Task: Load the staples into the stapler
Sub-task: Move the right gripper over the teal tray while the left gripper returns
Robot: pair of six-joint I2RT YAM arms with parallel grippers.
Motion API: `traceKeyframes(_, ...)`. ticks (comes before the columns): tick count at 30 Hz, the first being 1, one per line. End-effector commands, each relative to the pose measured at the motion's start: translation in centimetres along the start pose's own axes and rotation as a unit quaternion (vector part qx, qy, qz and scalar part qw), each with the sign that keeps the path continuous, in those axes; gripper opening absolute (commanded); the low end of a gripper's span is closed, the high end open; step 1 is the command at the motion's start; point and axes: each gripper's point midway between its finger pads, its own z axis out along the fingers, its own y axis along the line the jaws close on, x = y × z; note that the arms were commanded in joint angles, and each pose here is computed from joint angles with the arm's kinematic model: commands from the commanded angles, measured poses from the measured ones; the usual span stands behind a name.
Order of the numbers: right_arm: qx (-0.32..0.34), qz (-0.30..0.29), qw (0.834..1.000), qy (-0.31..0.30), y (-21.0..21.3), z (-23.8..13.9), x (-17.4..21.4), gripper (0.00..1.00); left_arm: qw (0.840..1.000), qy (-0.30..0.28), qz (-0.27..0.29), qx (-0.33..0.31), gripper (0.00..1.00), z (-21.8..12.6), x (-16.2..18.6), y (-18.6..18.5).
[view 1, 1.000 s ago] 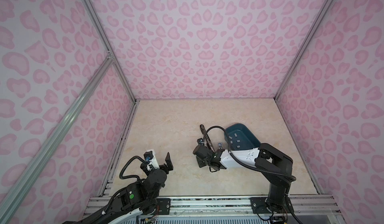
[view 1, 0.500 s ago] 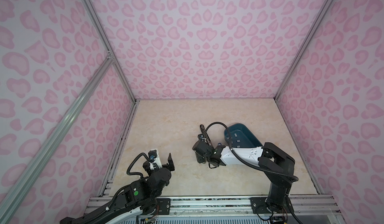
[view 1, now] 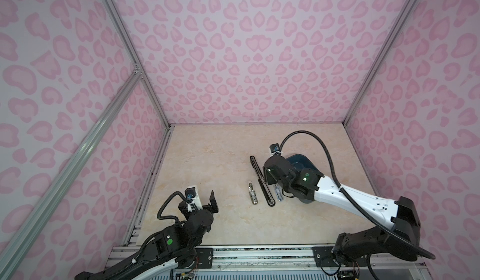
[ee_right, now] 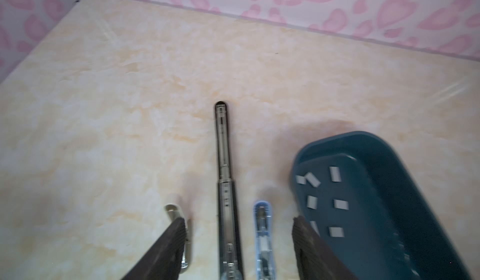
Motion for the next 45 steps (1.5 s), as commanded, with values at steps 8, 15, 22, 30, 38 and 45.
traceKeyframes(8,0.042,0.084,0.995,0.014,-11.0,3.0,3.0,0.50,0.998,0.001,0.004,0.056,0.97,-0.4,-0.5,-1.7)
traceKeyframes(15,0.068,0.105,0.991,0.048,-13.2,4.3,4.2,0.45,0.992,-0.056,-0.035,0.105,0.97,-2.6,-7.6,-3.4)
traceKeyframes(22,0.051,0.119,0.980,0.148,-13.1,8.1,7.9,0.34,0.991,-0.011,0.064,0.115,0.97,2.0,-9.0,-9.1)
traceKeyframes(30,0.084,0.122,0.974,0.173,-14.5,6.6,10.6,0.32,0.988,0.028,0.053,0.142,0.97,7.5,-7.4,-10.6)
traceKeyframes(38,0.071,0.150,0.958,0.235,-13.6,5.7,15.6,0.25,0.989,0.070,0.050,0.118,0.97,9.6,-4.9,-7.1)
traceKeyframes(45,0.058,0.158,0.952,0.256,-11.6,5.2,17.1,0.21,0.986,0.087,0.080,0.119,0.97,11.3,-5.8,-8.4)
